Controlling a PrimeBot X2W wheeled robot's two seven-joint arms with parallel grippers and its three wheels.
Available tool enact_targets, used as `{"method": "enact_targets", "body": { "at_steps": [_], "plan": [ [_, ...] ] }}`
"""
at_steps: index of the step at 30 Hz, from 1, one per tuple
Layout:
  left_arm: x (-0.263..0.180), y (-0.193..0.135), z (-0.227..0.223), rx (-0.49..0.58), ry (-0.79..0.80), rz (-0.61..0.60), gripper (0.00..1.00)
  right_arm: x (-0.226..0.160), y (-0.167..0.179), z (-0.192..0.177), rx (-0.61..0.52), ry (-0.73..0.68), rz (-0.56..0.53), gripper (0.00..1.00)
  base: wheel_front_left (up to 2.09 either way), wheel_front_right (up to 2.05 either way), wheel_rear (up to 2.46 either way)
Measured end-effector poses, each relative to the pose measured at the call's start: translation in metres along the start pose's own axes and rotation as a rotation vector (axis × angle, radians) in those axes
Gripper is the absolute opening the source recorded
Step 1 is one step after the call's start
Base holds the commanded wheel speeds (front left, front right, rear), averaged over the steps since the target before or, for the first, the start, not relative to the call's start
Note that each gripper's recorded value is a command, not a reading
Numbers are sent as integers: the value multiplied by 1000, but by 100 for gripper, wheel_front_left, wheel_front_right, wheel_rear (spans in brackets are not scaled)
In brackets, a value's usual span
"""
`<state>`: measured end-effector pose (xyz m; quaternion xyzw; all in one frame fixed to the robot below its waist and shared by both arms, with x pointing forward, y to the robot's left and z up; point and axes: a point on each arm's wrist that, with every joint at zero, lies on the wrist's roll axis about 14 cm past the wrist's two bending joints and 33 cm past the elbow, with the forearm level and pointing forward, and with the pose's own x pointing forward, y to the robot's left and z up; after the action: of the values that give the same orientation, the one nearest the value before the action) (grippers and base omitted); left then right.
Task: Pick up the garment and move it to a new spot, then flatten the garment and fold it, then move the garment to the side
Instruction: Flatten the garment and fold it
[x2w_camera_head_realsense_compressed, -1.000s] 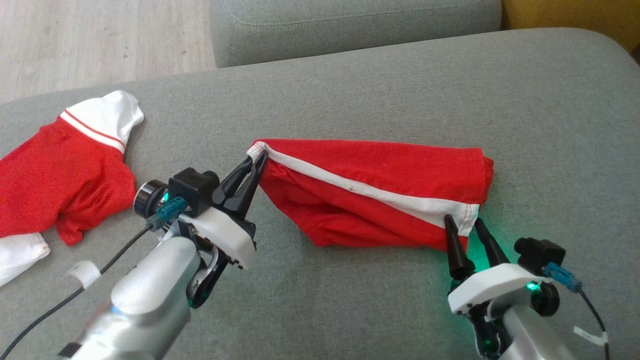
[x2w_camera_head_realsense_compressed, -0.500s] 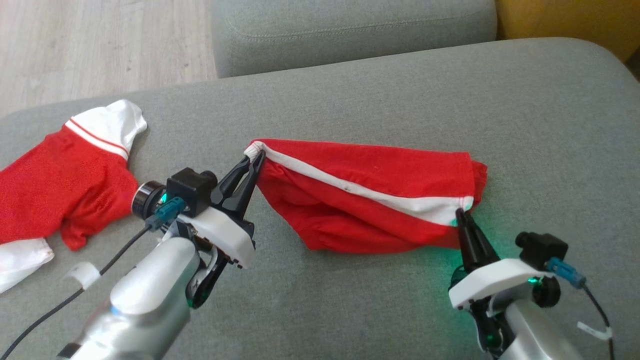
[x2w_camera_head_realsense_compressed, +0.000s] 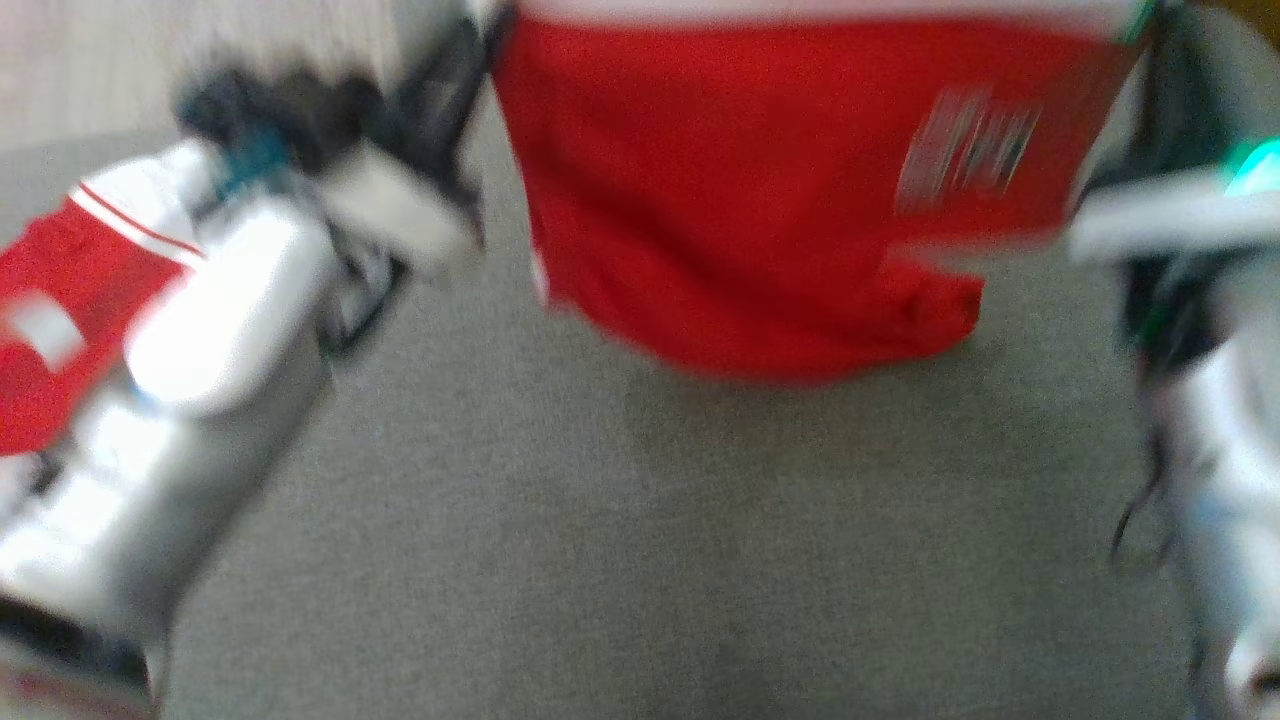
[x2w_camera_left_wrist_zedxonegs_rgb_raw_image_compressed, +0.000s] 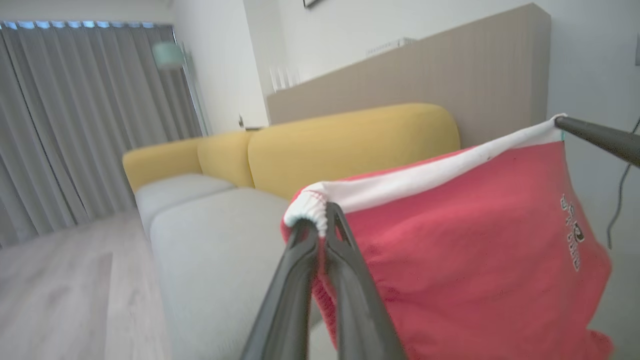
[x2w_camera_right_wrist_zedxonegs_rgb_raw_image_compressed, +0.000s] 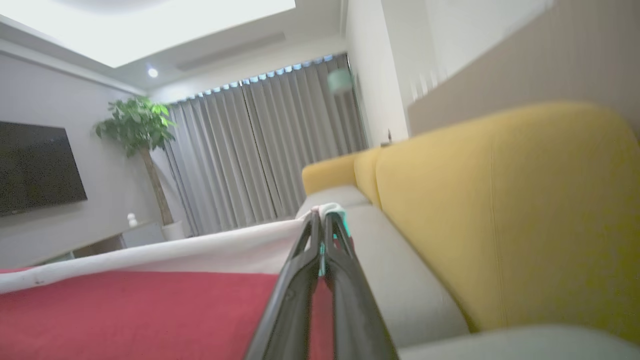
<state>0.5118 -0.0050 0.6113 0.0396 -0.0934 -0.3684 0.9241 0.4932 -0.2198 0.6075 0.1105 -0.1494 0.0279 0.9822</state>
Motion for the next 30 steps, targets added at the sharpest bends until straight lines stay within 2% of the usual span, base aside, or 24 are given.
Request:
{"method": "enact_targets", "body": {
  "at_steps": [2,6,7,11,14,17,23,26,30],
  "plan": [
    [27,16,28,65,-65,-13,0,39,-5,41,-38,-116,9,0,0,0,0],
    [71,31,65,118,-191,-31,0,95,-12,109,-116,-300,23,0,0,0,0],
    [79,34,73,122,-224,-35,0,104,-13,120,-131,-334,25,0,0,0,0],
    [95,42,80,126,-271,-32,0,120,-15,125,-173,-371,35,0,0,0,0],
    [95,48,61,85,-261,-20,0,122,-22,99,-179,-324,30,0,0,0,0],
    [82,37,15,40,-190,-34,0,108,-31,57,-180,-230,18,0,0,0,0],
    [27,-10,-80,-83,-4,-73,0,35,-52,-36,-116,3,-54,0,0,0,0],
    [-7,-38,-105,-116,62,-89,0,-4,-54,-52,-94,63,-84,0,0,0,0],
    [-58,-79,-132,-233,157,-72,0,-57,-55,-52,-88,102,-122,0,0,0,0]
  ]
}}
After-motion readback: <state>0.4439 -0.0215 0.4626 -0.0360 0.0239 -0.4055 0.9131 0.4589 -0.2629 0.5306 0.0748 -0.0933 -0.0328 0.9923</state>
